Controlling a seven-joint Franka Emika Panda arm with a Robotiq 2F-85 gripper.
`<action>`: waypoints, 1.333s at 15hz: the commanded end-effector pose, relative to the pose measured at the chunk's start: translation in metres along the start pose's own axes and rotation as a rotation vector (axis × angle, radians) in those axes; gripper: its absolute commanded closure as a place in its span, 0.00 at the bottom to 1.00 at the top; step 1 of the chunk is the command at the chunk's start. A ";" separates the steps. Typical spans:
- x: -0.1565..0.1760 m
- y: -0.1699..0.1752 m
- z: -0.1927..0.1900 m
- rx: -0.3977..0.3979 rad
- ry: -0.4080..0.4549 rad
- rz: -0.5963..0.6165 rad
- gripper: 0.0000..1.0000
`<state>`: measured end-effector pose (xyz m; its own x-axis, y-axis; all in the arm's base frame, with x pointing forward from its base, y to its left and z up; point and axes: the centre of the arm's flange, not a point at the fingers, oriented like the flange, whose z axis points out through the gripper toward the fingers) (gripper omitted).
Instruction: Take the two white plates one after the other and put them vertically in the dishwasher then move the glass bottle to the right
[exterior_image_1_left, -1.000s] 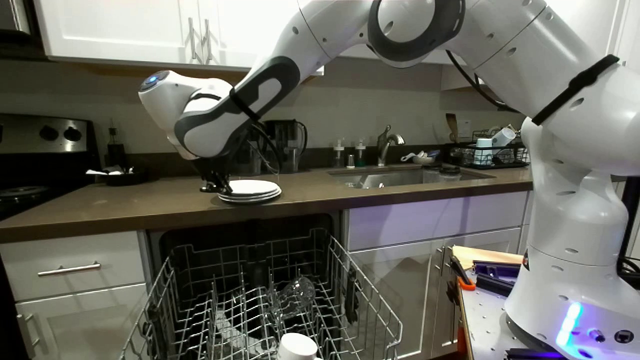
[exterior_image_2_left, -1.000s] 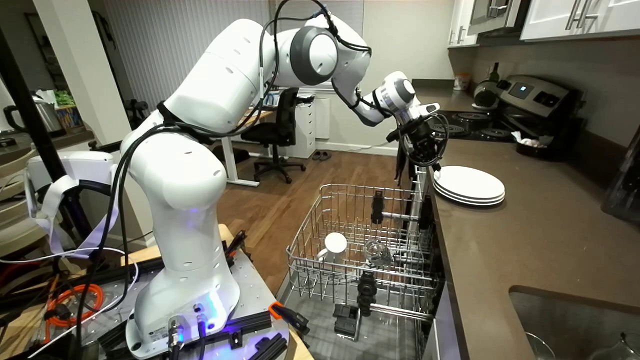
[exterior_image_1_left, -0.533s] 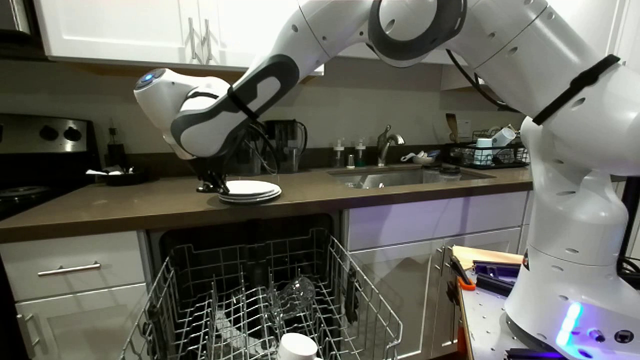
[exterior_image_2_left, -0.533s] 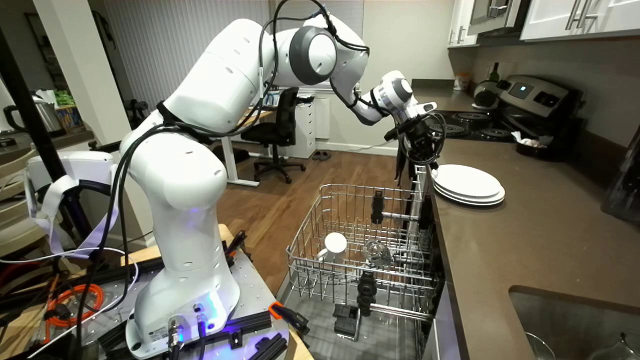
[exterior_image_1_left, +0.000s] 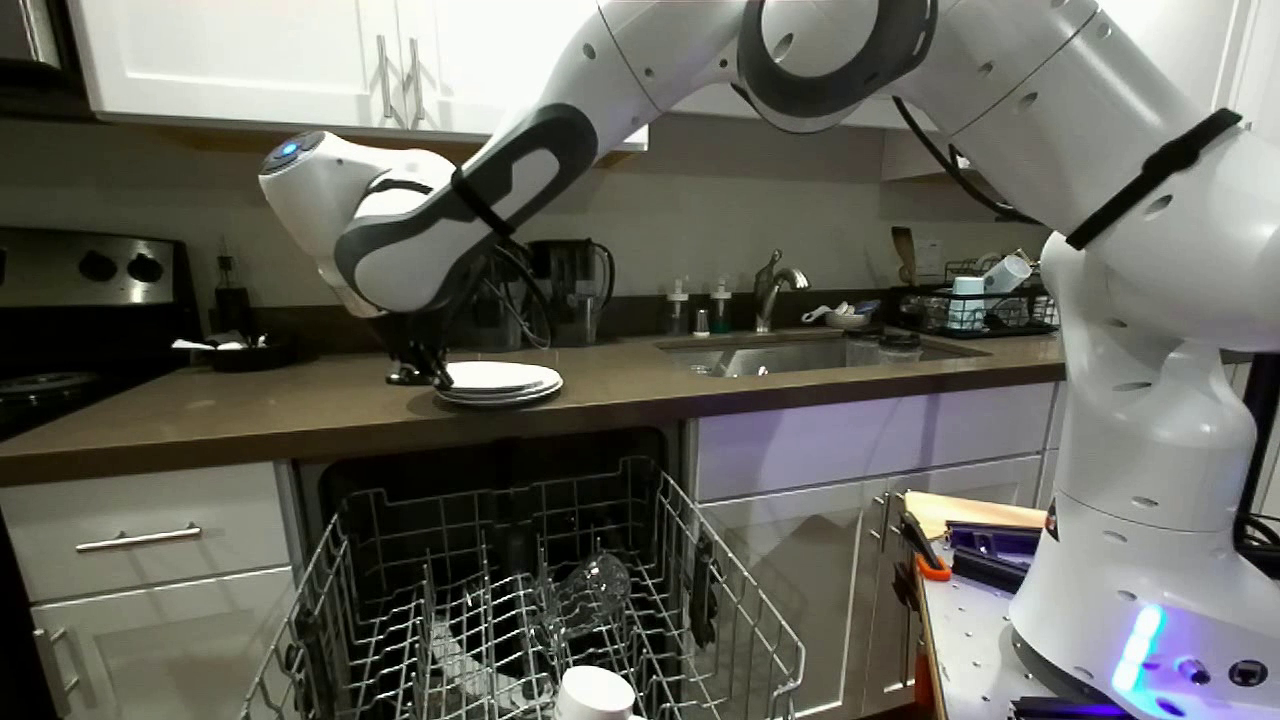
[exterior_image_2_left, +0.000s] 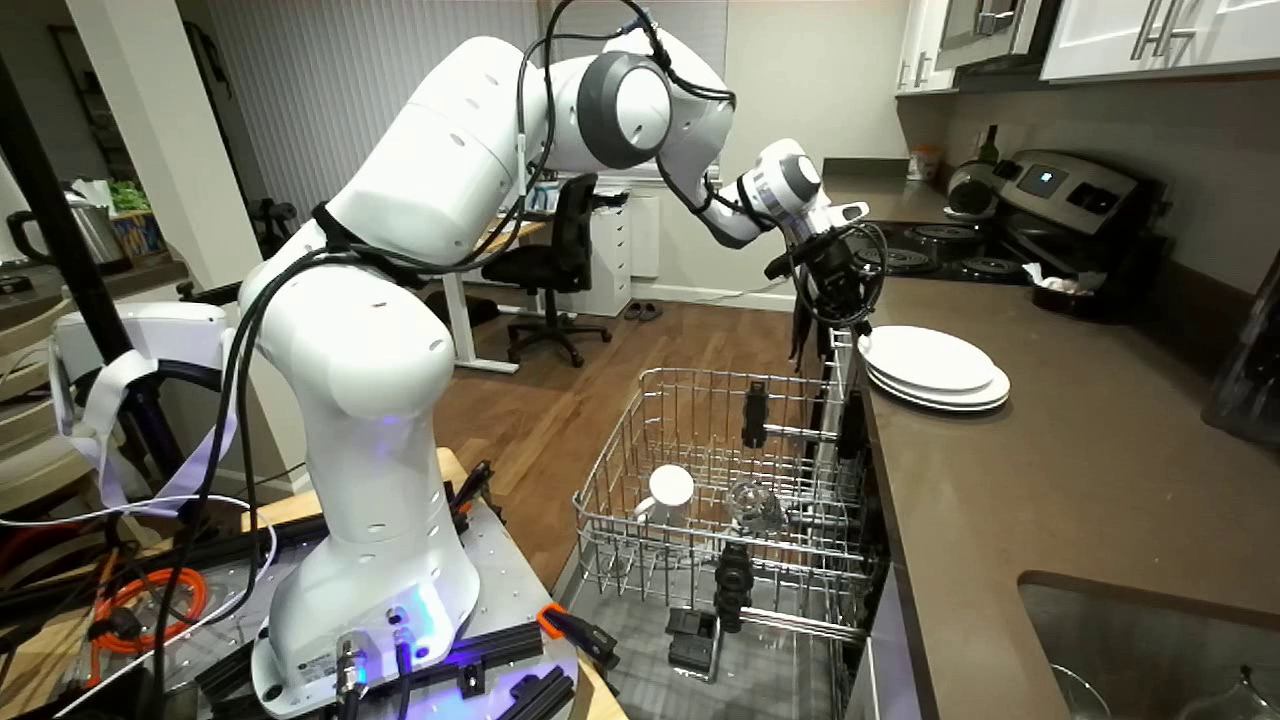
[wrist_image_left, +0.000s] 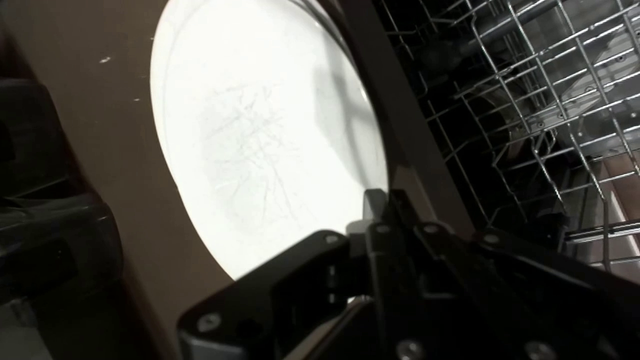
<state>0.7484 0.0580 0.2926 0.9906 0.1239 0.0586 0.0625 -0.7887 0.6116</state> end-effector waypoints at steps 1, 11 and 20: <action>0.002 0.000 -0.006 0.014 0.017 -0.027 0.99; 0.006 -0.011 -0.007 -0.001 0.030 -0.042 0.63; 0.006 -0.008 -0.001 -0.070 0.035 -0.061 0.50</action>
<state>0.7479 0.0678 0.2850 0.9858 0.1623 0.0439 0.0962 -0.7585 0.6445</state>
